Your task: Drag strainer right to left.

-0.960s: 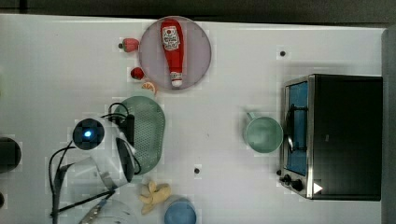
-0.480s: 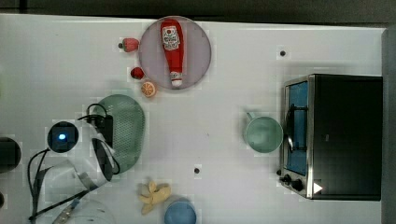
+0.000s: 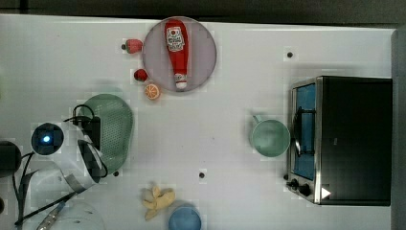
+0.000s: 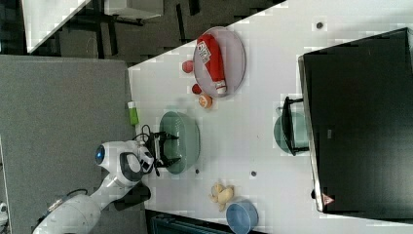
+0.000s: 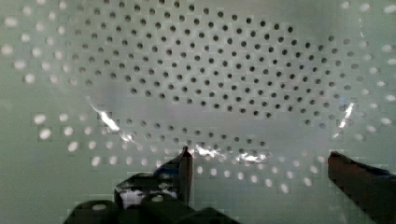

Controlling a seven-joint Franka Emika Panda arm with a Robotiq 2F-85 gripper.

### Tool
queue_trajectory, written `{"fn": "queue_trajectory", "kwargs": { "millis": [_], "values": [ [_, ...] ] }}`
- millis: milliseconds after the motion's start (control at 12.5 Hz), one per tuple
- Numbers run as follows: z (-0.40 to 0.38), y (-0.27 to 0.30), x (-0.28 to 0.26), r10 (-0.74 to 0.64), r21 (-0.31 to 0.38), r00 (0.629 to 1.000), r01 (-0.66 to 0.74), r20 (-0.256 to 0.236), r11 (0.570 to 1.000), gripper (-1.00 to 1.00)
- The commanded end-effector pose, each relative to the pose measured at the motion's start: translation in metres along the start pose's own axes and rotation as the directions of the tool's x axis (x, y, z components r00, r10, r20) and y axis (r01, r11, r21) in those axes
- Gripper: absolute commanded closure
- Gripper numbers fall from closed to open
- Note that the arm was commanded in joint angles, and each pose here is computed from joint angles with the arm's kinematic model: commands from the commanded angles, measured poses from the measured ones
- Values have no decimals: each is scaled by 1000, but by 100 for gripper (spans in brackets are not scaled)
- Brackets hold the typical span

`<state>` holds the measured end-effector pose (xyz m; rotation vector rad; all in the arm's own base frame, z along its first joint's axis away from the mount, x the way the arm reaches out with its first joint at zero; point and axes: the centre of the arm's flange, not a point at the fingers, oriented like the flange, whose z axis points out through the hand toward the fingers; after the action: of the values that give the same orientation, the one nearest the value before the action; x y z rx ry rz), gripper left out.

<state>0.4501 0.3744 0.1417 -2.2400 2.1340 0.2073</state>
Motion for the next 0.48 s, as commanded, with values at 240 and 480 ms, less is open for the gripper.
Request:
{"fn": "queue_trajectory", "kwargs": {
  "millis": [240, 480],
  "values": [
    [-5, -11, -32, 22, 28, 1000, -22, 22, 999, -100],
    [-4, -12, -44, 16, 34, 999, -17, 36, 999, -100]
  ]
}}
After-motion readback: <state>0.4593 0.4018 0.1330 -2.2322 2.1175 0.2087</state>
